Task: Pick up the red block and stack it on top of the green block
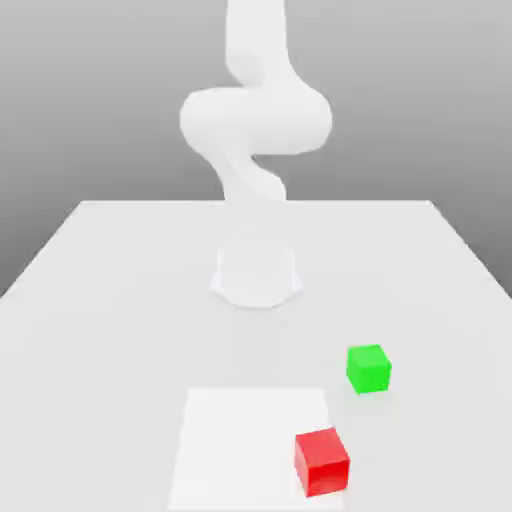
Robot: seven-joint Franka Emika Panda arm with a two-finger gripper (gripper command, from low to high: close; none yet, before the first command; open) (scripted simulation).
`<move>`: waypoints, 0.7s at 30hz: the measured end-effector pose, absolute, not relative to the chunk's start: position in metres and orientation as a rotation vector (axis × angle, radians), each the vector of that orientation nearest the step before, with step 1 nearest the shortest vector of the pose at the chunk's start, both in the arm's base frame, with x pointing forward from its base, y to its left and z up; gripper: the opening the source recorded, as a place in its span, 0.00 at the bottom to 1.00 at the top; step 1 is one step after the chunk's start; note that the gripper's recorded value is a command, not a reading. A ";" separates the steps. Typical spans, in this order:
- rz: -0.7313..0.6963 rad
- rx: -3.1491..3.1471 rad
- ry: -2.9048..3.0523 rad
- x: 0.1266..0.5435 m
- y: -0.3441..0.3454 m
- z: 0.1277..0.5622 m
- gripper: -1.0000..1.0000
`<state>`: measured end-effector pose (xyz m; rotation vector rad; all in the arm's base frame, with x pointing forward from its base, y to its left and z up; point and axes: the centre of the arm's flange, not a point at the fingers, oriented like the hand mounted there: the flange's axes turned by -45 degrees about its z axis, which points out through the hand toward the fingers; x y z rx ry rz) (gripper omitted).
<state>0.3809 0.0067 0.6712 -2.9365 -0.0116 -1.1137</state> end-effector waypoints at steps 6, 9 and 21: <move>-0.842 -3.033 -0.098 0.446 0.025 0.563 0.50; -0.706 -3.068 -0.143 0.467 0.034 0.506 0.50; -0.150 -3.125 -0.334 0.473 0.071 0.270 0.50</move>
